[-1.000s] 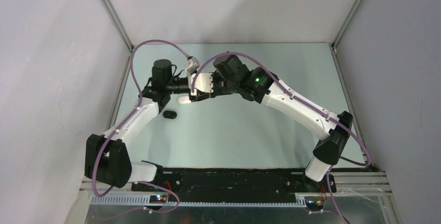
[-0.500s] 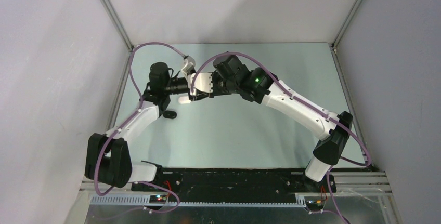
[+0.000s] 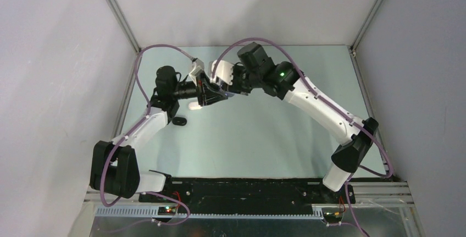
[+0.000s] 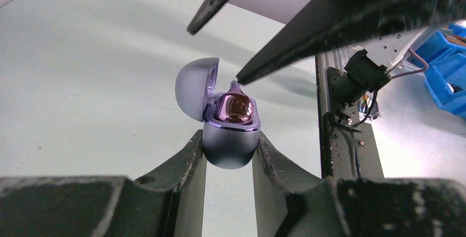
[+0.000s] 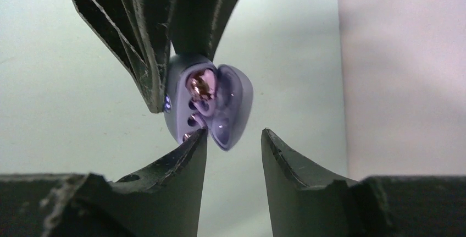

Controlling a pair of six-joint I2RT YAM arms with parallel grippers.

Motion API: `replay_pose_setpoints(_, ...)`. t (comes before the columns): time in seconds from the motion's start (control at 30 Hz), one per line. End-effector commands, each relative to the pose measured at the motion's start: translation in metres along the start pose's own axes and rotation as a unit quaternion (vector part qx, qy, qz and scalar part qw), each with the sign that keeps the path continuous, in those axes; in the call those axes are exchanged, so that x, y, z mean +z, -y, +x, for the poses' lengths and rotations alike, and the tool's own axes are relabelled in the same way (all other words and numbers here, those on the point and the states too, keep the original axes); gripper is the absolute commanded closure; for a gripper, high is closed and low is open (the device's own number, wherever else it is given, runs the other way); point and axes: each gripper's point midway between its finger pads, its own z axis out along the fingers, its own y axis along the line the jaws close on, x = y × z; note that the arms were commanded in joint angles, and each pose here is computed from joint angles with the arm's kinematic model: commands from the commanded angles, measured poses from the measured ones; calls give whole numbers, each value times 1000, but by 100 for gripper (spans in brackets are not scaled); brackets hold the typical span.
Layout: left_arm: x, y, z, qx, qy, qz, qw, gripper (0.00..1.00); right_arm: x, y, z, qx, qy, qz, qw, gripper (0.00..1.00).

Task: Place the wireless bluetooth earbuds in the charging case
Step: Place the earbud in the charging case.

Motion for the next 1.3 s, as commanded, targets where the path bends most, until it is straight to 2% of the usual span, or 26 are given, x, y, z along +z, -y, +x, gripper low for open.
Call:
replay_pose_setpoints(0.0, -1, 9, -10, 40, 7, 27, 999, 100, -52, 13, -26, 68, 89, -15, 994, 54)
replay_pose_setpoints(0.07, -3, 9, -9, 48, 3, 29, 998, 100, -68, 20, -27, 117, 128, -23, 985, 54)
replay_pose_setpoints(0.17, -6, 8, -8, 61, -1, 30, 998, 100, -88, 28, -15, 232, 178, -28, 956, 53)
replay_pose_setpoints(0.23, -6, 9, -10, 73, 1, 29, 997, 100, -92, 33, -7, 286, 207, -20, 936, 48)
replay_pose_setpoints(0.33, -7, 9, -16, 82, 4, 21, 996, 100, -90, 31, -13, 312, 247, -33, 917, 38)
replay_pose_setpoints(0.47, -10, 1, -18, 139, -15, -15, 990, 100, -70, 18, -23, 348, 252, -99, 898, 34)
replay_pose_setpoints(0.6, -12, -8, -19, 189, -39, -51, 980, 100, -58, 17, -30, 384, 259, -124, 877, 26)
replay_pose_setpoints(0.77, -11, -7, -20, 232, -44, -68, 969, 100, -37, 9, -31, 376, 230, -127, 888, 17)
replay_pose_setpoints(1.07, -9, -1, -19, 262, -59, -77, 960, 100, -20, 14, -37, 383, 227, -136, 885, 15)
replay_pose_setpoints(1.27, -8, -2, -22, 263, -53, -79, 960, 100, -9, 14, -30, 392, 204, -122, 889, 16)
